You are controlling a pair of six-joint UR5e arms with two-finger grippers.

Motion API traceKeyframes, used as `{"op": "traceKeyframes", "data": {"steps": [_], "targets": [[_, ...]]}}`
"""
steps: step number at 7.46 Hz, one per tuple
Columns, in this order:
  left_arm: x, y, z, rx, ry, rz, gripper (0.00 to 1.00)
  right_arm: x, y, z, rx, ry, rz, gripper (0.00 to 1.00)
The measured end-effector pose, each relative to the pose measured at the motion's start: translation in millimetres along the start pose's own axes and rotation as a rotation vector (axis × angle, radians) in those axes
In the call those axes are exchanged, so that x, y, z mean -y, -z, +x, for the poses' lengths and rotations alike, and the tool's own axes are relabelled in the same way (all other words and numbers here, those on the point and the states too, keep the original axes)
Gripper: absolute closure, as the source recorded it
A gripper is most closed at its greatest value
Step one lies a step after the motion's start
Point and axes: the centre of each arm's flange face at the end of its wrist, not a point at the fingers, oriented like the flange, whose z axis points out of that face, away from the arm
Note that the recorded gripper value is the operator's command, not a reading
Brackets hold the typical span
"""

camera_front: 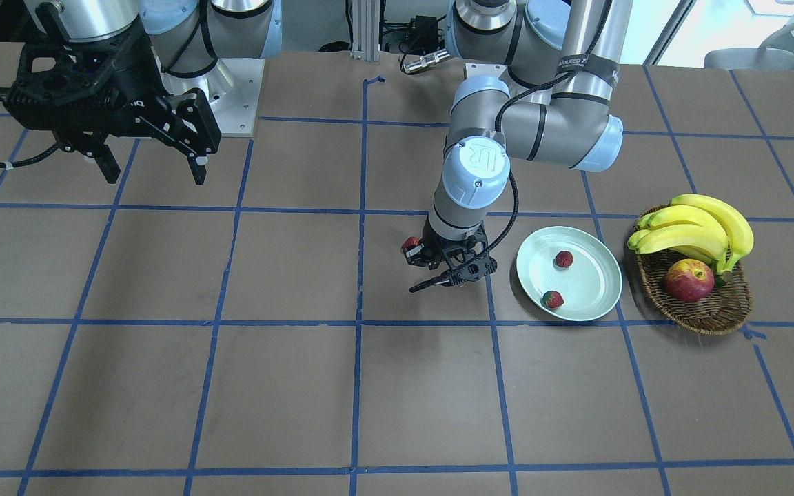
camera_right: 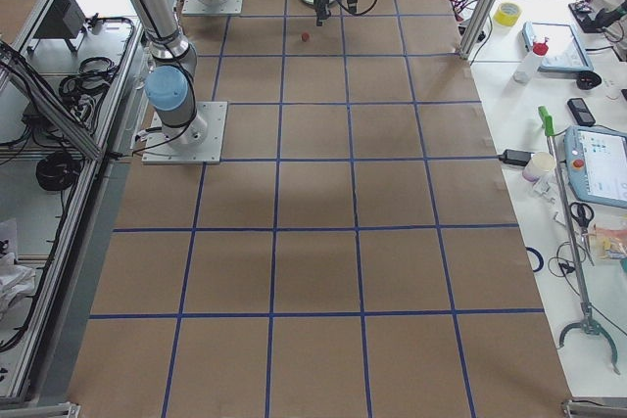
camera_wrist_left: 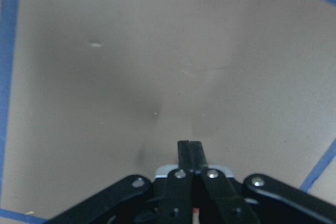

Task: Collect all strawberries into plate
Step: 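Reach the left gripper to the last strawberry on the table and grasp it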

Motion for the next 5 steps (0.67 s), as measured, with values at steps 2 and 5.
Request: {"op": "traceKeyframes", "data": {"steps": [2, 5], "targets": [[-4, -2, 4, 0.000, 0.029, -0.052, 0.00, 0, 0, 0, 0.000, 0.000, 0.000, 0.00], [-24, -40, -3, 0.023, 0.031, -0.152, 0.09, 0, 0, 0, 0.000, 0.000, 0.001, 0.00]]}}
